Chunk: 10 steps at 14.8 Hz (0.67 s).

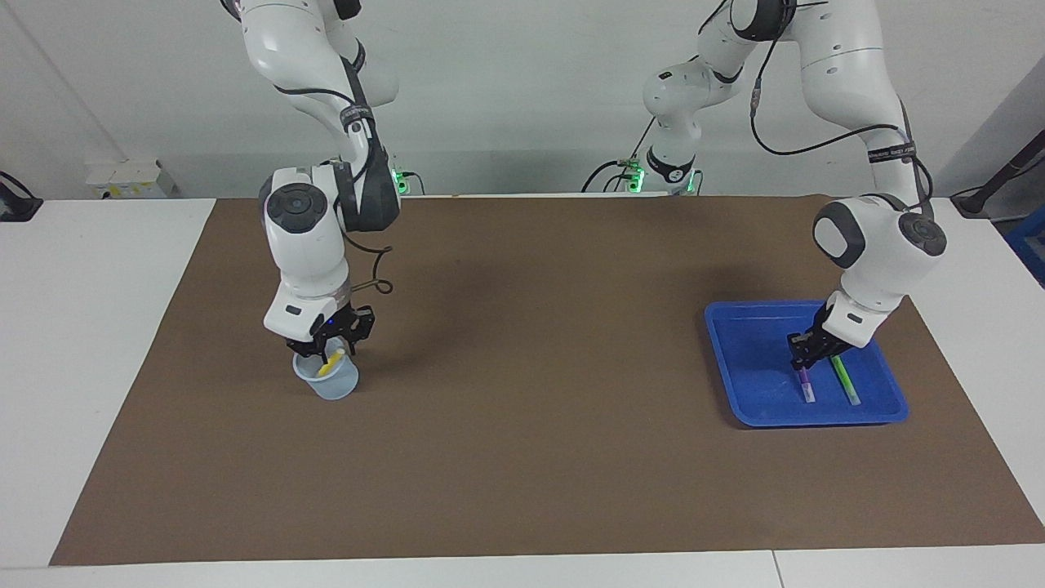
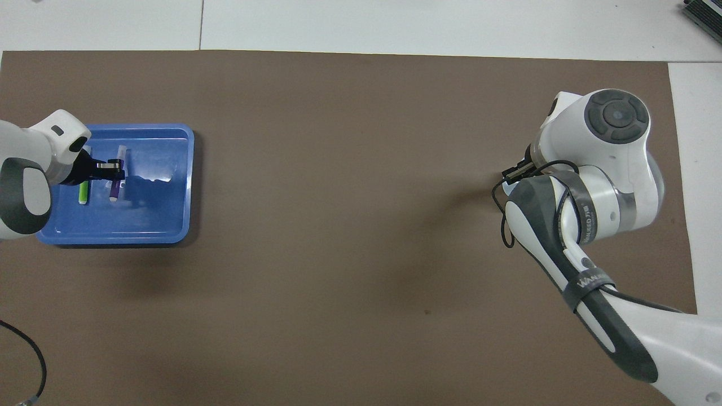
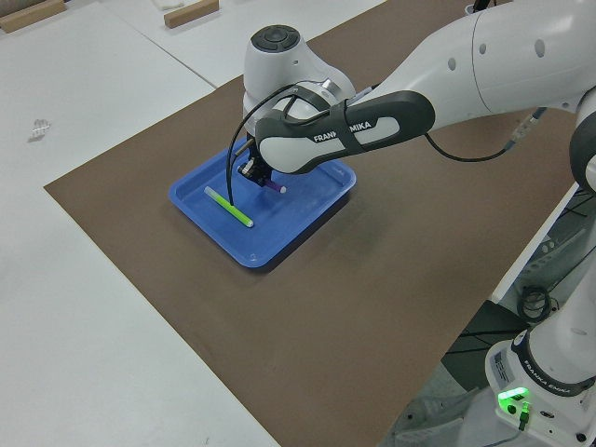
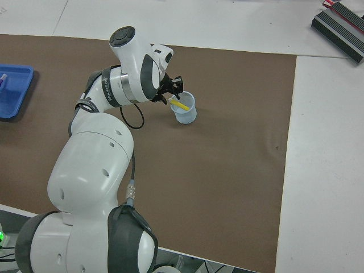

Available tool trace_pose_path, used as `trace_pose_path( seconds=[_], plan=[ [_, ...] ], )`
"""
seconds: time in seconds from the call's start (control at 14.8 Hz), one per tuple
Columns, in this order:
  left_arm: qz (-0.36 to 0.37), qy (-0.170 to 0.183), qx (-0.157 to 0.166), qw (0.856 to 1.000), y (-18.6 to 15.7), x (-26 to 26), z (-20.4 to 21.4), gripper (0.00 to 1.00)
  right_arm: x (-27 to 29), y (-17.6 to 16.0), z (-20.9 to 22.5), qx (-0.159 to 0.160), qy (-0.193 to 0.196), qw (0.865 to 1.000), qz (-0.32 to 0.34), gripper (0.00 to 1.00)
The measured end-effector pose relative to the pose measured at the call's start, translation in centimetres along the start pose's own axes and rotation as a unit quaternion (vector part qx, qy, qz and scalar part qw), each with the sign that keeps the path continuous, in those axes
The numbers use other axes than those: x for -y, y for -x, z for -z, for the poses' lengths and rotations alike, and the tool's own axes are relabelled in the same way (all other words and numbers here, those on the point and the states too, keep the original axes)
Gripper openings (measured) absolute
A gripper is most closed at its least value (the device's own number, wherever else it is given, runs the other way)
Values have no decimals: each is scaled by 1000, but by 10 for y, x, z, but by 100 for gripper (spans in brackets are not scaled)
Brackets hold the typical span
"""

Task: Right arm passes pens to left for tray arrangement
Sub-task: 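Lift the yellow pen from the cup with the right gripper toward center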

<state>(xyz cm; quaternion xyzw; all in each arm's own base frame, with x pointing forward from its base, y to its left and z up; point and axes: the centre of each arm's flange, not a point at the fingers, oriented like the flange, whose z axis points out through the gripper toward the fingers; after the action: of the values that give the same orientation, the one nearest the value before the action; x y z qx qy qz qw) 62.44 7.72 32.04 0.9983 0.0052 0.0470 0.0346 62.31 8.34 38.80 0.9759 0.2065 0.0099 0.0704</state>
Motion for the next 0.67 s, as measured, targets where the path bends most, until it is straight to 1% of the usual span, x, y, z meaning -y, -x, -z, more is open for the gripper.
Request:
trace_pose_path(
  seconds=[0.07, 0.27, 0.34, 0.4, 0.54, 0.67],
  plan=[
    [-3, 0, -2, 1000, 0, 0, 0, 17, 0, 0, 0, 0, 0, 1000, 0, 41],
    [-11, -1, -7, 1000, 2, 1, -3, 17, -2, 1, -1, 2, 0, 1000, -2, 38],
    [-13, -2, -10, 1000, 3, 1, -4, 17, -4, 2, -2, 3, 0, 1000, -3, 35],
    [-14, -3, -14, 1000, 4, 1, -5, 17, -5, 3, -2, 4, -1, 1000, -4, 35],
    [-15, -3, -17, 1000, 5, 1, -6, 17, -7, 2, 3, 1, 1, 1000, 0, 21],
    [-16, -4, -19, 1000, 5, 1, -6, 17, -15, 7, 8, 8, 0, 1000, 7, 19]
  ],
)
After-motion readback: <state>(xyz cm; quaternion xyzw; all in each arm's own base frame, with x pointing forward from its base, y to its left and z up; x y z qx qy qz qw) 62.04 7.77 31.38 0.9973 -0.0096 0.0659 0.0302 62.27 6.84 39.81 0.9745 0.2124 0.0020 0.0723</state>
